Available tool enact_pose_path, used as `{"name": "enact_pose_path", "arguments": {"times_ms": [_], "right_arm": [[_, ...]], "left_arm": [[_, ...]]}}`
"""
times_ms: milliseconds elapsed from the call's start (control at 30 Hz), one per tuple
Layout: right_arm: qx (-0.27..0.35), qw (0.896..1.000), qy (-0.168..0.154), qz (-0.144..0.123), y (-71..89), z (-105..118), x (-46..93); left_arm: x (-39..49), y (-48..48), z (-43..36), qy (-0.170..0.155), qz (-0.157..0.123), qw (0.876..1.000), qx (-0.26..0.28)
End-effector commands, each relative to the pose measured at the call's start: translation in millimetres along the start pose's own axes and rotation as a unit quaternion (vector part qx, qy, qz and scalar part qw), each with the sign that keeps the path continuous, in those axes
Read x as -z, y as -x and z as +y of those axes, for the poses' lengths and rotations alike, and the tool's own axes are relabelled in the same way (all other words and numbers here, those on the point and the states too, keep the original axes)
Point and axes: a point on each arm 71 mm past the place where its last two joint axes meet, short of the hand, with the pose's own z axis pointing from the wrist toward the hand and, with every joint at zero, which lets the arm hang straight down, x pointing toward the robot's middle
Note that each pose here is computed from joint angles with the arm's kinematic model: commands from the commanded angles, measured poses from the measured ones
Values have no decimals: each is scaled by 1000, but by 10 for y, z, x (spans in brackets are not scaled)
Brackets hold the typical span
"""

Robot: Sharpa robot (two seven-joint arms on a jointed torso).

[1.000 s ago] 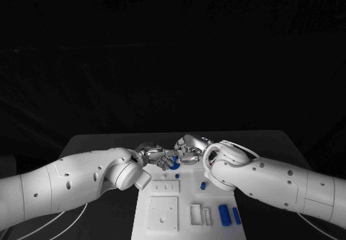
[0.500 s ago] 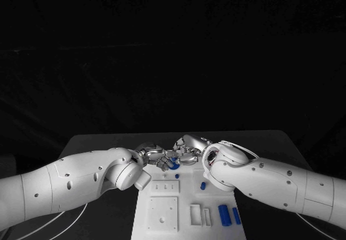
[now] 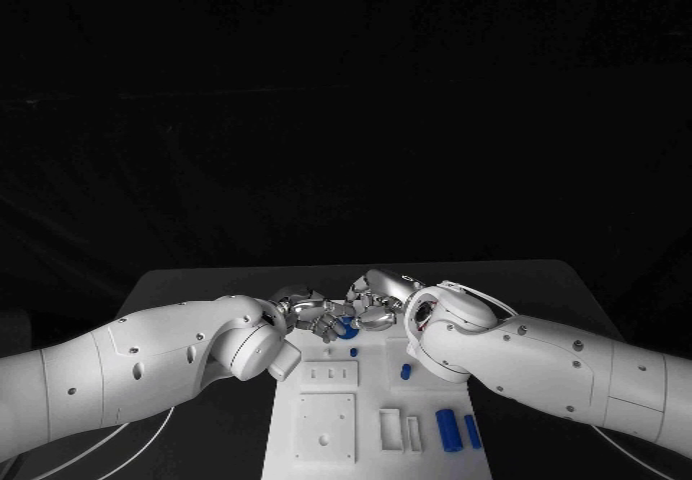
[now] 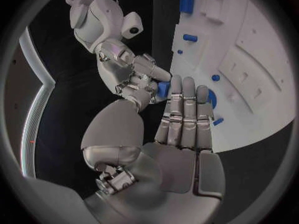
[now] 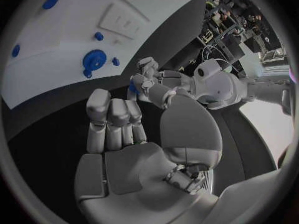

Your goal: Assemble the parts on the task board

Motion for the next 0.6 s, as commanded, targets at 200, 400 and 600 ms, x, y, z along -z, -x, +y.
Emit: {"name": "enact_pose_path", "arguments": {"times_ms": [200,400,600], "right_arm": [[4,1000,10,14,-43,36,-4],[5,1000,12,14,-47,42,-3],[4,1000,13,17,-57,52,-3]], "left_arm": [[2,-38,-44,-10,14,1000,-11],[3,-44,-41,-7,16,1000,-16],[4,-36,-38,-7,12,1000,-17]]}}
